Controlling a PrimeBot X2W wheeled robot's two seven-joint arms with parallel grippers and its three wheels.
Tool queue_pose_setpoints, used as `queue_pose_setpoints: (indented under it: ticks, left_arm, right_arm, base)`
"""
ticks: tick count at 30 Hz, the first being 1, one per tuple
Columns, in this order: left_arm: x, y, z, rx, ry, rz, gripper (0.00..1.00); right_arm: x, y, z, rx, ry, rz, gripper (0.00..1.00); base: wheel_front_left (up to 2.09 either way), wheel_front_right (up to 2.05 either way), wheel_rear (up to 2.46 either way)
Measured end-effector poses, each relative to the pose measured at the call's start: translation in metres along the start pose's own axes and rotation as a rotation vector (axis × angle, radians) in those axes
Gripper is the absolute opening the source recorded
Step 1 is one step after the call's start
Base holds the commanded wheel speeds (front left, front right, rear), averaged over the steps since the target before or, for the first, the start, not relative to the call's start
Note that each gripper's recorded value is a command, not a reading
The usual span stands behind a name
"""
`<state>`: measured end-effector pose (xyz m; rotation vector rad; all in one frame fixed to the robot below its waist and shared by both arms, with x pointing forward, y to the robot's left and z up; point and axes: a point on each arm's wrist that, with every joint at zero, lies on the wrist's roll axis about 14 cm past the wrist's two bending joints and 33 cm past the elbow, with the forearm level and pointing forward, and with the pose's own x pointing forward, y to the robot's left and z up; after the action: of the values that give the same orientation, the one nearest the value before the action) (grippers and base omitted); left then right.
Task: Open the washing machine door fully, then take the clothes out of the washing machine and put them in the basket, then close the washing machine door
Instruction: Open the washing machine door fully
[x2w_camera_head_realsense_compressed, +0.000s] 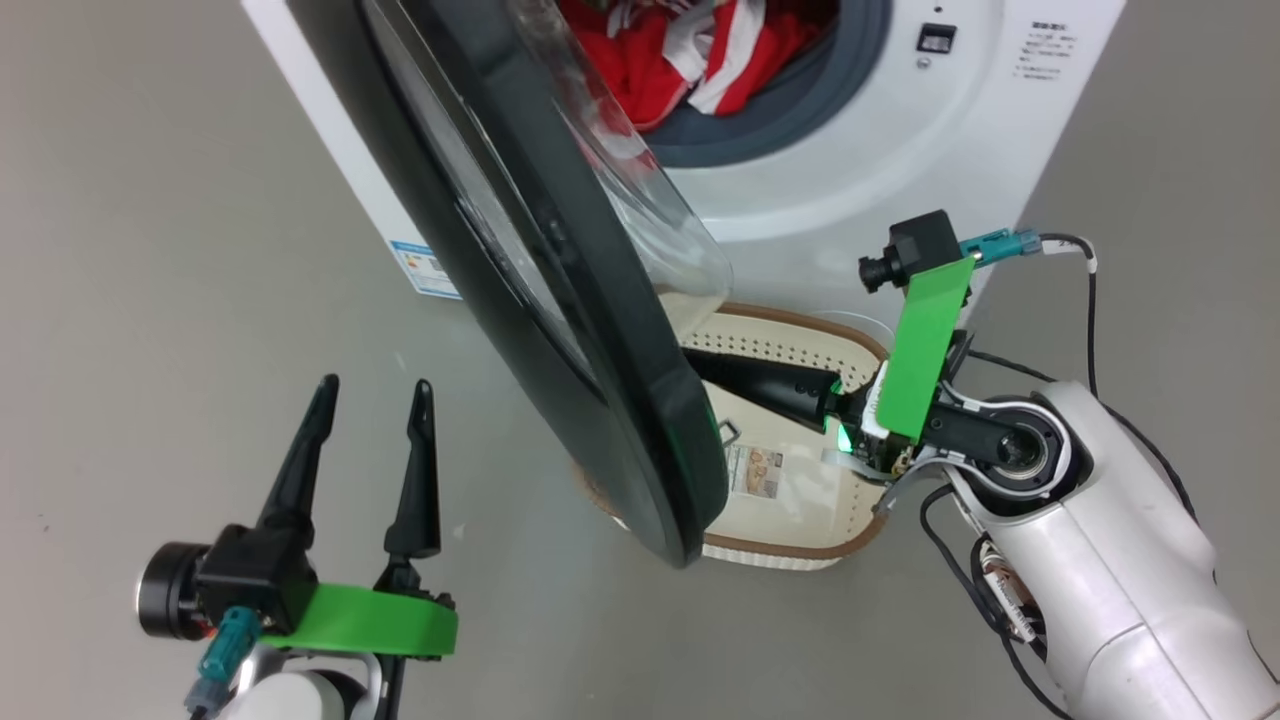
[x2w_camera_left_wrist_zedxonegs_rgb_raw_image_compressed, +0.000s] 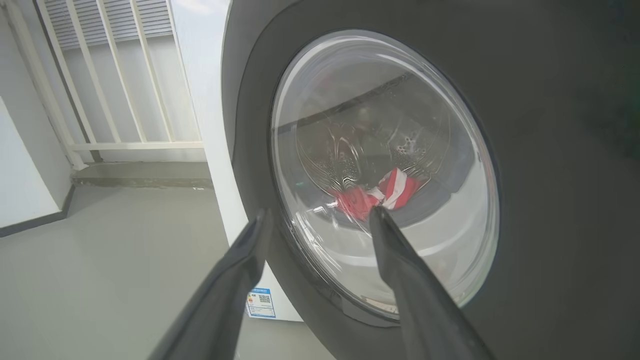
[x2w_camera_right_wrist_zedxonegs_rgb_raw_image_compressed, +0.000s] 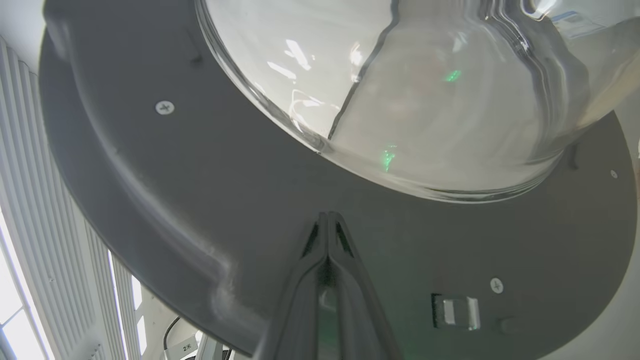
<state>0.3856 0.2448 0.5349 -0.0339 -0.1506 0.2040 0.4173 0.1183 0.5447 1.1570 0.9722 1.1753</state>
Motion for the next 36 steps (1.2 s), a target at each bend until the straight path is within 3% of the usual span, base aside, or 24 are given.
queue_pose_setpoints:
  ticks: [16, 36]
  left_arm:
    - [-0.041, 0.044, 0.013, 0.012, -0.012, 0.129, 1.0]
    - [-0.069, 0.072, 0.013, -0.015, 0.0, 0.216, 1.0]
  right_arm:
    - [0.036, 0.019, -0.06, -0.002, 0.192, 0.041, 0.0]
    - [0.063, 0.023, -0.101, -0.006, 0.313, 0.038, 0.0]
  base:
    - [0.0, 0.0, 0.0]
    - [0.0, 0.0, 0.0]
